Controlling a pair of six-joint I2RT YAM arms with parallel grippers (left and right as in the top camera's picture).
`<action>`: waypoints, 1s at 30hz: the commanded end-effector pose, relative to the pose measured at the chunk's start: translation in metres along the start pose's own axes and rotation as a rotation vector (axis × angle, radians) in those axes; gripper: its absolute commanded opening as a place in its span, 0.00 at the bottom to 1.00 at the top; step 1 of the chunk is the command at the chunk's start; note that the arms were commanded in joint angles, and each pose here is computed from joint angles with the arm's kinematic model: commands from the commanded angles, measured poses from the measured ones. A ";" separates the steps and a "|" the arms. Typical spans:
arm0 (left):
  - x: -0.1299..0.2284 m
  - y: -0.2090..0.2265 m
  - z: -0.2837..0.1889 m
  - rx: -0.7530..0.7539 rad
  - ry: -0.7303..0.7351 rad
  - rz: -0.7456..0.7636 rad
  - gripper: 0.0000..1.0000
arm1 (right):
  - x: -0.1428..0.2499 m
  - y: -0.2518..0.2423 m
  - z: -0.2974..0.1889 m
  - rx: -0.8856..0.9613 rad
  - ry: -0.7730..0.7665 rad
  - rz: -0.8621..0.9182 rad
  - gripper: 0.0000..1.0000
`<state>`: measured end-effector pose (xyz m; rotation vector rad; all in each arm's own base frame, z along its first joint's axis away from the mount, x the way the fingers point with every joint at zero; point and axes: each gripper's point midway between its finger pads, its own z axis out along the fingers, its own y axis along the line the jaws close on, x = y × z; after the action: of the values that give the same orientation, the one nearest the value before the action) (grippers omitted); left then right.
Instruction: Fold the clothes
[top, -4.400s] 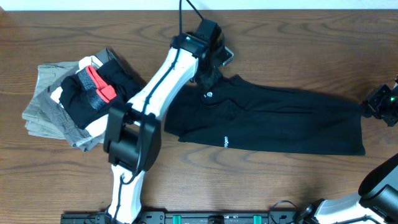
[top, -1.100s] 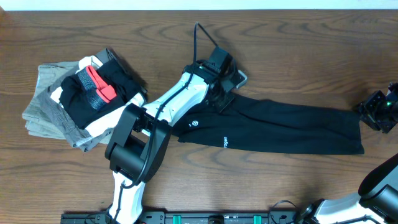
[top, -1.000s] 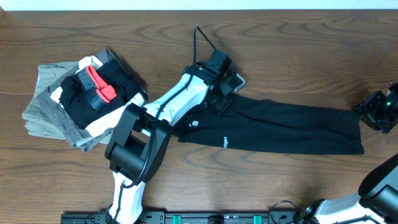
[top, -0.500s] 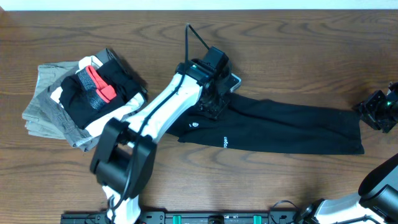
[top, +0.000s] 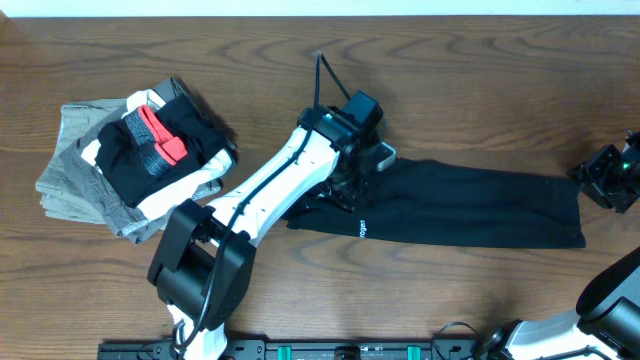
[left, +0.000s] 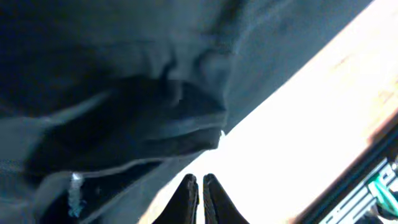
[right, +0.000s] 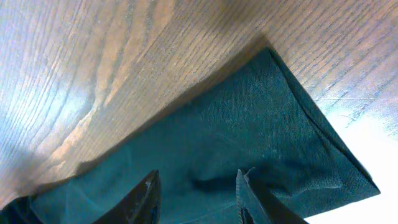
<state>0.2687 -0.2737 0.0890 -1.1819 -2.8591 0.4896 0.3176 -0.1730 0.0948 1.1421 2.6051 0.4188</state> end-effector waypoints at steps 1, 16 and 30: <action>0.007 0.006 0.001 -0.030 0.034 -0.019 0.10 | -0.004 0.008 -0.009 -0.017 -0.030 -0.027 0.38; -0.008 0.028 0.005 -0.133 -0.018 -0.028 0.55 | 0.012 -0.036 0.020 0.169 0.058 0.035 0.59; 0.045 0.035 0.057 -0.103 0.107 -0.061 0.55 | 0.051 -0.071 0.050 0.263 0.200 0.101 0.59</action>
<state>0.2597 -0.2387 0.0303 -1.1182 -2.8736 0.2724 0.2589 -0.1675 0.0163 1.3467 2.8583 0.2641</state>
